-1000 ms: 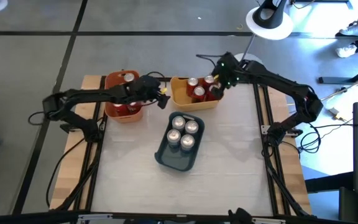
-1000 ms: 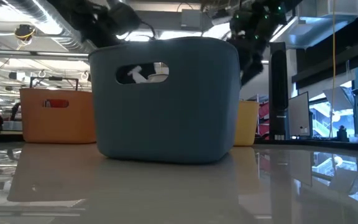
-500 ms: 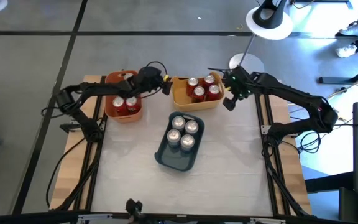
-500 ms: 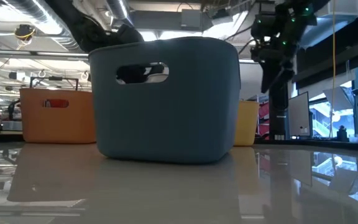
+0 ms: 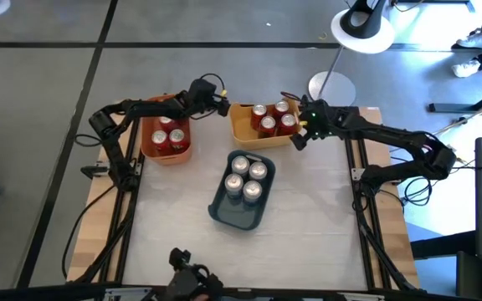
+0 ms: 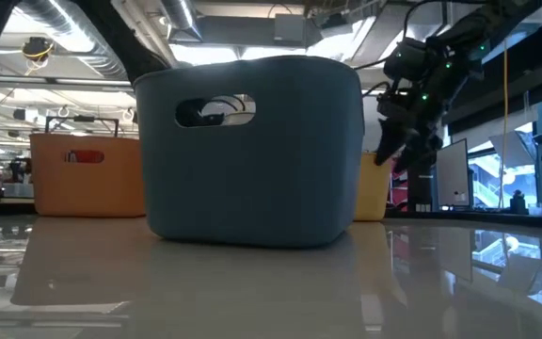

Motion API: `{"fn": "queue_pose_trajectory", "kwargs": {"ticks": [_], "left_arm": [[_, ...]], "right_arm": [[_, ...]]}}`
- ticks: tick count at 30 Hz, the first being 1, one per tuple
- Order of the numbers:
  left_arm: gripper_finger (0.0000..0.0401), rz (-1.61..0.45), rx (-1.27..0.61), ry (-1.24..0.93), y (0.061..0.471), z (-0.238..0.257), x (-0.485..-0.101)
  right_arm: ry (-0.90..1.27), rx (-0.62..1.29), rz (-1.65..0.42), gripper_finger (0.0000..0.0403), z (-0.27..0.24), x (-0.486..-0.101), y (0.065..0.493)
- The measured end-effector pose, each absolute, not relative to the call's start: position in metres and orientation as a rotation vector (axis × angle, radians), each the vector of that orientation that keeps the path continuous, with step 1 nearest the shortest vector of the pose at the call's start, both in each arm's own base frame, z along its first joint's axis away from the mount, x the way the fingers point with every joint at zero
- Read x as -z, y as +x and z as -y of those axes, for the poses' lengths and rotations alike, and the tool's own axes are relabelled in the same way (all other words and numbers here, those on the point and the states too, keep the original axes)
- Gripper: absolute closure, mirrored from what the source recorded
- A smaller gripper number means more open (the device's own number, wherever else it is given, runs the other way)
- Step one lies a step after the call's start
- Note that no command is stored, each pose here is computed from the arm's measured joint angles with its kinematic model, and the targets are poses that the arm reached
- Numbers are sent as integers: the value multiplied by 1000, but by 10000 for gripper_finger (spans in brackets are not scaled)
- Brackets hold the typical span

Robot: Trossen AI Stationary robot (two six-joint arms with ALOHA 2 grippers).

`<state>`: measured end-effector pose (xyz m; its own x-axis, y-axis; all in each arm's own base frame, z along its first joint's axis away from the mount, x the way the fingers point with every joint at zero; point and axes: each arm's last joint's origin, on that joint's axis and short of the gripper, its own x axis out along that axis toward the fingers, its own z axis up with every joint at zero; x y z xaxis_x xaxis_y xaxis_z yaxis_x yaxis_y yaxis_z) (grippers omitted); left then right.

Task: Sort soda cans
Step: Adjust all the bins

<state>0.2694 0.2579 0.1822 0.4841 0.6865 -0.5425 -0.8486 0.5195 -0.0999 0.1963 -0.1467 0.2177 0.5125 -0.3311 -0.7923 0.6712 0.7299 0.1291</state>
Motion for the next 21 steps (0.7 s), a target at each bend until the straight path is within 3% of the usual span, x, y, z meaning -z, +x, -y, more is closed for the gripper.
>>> {"fn": "queue_pose_trajectory", "kwargs": {"ticks": [7,21], "left_arm": [[40,-507,-750,-403,284,-249,-170],[40,-530,-531,-329,318,-205,-169]], "right_arm": [[430,728,-816,22,149,-213,196],[185,1055,-980,22,154,-216,182]]}}
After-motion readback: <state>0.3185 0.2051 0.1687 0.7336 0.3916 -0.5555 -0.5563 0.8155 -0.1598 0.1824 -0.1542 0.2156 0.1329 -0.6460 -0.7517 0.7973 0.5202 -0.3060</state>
